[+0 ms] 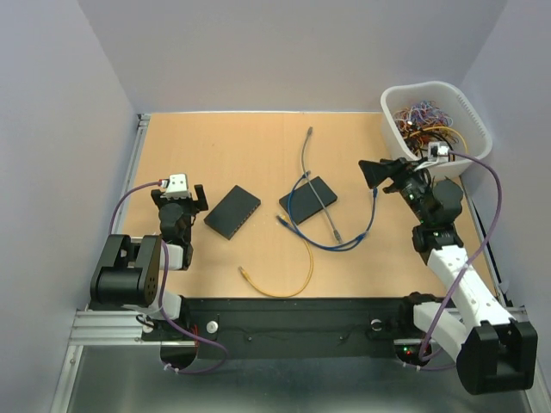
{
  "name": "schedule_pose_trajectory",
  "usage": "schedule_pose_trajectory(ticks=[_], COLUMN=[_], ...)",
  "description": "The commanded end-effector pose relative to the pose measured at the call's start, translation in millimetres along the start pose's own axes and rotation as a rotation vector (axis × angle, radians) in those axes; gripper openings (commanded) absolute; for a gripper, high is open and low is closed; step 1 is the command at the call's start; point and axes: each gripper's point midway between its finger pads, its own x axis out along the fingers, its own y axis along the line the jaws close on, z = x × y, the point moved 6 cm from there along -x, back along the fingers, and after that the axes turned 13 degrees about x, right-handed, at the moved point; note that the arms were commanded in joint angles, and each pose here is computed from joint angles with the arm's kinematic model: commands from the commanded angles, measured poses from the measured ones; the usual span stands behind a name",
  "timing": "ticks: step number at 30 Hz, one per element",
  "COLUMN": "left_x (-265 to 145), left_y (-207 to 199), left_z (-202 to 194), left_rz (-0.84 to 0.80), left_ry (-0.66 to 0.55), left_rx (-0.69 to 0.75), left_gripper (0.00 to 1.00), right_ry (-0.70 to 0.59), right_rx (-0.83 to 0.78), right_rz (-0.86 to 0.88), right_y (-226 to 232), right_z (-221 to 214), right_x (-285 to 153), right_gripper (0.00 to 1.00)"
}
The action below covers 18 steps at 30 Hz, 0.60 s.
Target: Insert the plug into the switch port
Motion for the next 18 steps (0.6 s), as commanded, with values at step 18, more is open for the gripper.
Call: schedule_pose_trajectory(ticks=[18], left_x=[8.3], left_y=[26.3], left_z=[138.2], left_rz=[0.081], left_ry=[-0.087], left_rx=[-0.302], left_gripper=[0.99], right_ry=[0.629], right_rx=[-0.242], right_rz=[-0.187], right_y=[69.4], right_z=[-138.5], right_x=[14.7], right_gripper=[0.93])
